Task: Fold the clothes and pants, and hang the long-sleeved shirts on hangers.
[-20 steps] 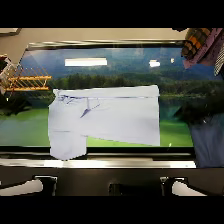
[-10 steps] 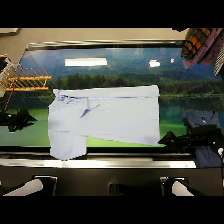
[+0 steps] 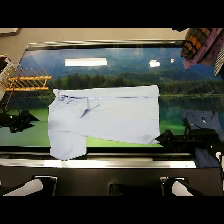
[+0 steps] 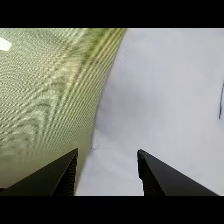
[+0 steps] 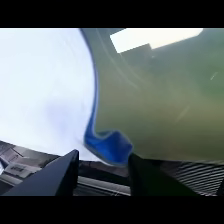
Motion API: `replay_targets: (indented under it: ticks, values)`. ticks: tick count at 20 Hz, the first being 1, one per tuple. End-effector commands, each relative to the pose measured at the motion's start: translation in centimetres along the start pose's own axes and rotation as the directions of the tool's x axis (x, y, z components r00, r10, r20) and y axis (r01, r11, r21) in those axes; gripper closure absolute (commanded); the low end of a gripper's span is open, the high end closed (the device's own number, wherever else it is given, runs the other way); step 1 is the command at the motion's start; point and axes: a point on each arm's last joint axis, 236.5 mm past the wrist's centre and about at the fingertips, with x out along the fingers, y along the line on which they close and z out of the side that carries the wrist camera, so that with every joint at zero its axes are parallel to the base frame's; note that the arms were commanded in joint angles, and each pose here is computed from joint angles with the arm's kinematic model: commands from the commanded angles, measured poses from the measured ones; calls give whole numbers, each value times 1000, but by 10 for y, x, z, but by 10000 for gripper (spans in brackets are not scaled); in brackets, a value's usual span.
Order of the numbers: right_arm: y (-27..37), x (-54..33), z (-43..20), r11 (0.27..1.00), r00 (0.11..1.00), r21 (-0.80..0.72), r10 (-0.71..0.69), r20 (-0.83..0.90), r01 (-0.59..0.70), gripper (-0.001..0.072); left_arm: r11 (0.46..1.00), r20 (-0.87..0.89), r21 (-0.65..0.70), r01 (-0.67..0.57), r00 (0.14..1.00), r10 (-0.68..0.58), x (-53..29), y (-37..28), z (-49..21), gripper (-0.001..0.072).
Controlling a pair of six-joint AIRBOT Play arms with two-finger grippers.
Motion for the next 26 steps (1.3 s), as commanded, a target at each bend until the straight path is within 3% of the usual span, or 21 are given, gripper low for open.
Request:
replay_targets:
  ticks: [1, 3, 5, 6, 15, 22, 26]
  values:
    - [-3, 1, 8, 1000, 999, 6, -8, 37, 7, 334, 999, -18, 28, 21, 1000, -20, 7, -1, -7, 265]
    - [1, 1, 9, 1000, 999, 11, 9, 41, -9, 410, 999, -43, 10, 35, 998, -35, 19, 2, -20, 266]
    - [8, 1, 9, 999, 998, -6, 37, 41, -36, 646, 1000, -61, -14, 28, 998, -28, 32, 10, -32, 266]
    - [9, 1, 8, 999, 998, -11, 41, 38, -41, 682, 1000, -70, -18, 25, 997, -26, 37, 14, -37, 266]
    - [16, 0, -6, 997, 997, -11, 70, -23, -70, 682, 999, -28, -30, 21, 999, -21, 56, 25, -39, 266]
    - [21, 0, -13, 996, 995, -8, 90, -50, -91, 682, 993, -71, -69, 92, 993, -96, 77, 16, -41, 274]
    - [33, -4, -12, 990, 990, -37, 137, -41, -139, 683, 995, -102, -32, 97, 990, -99, 84, 6, -48, 691]
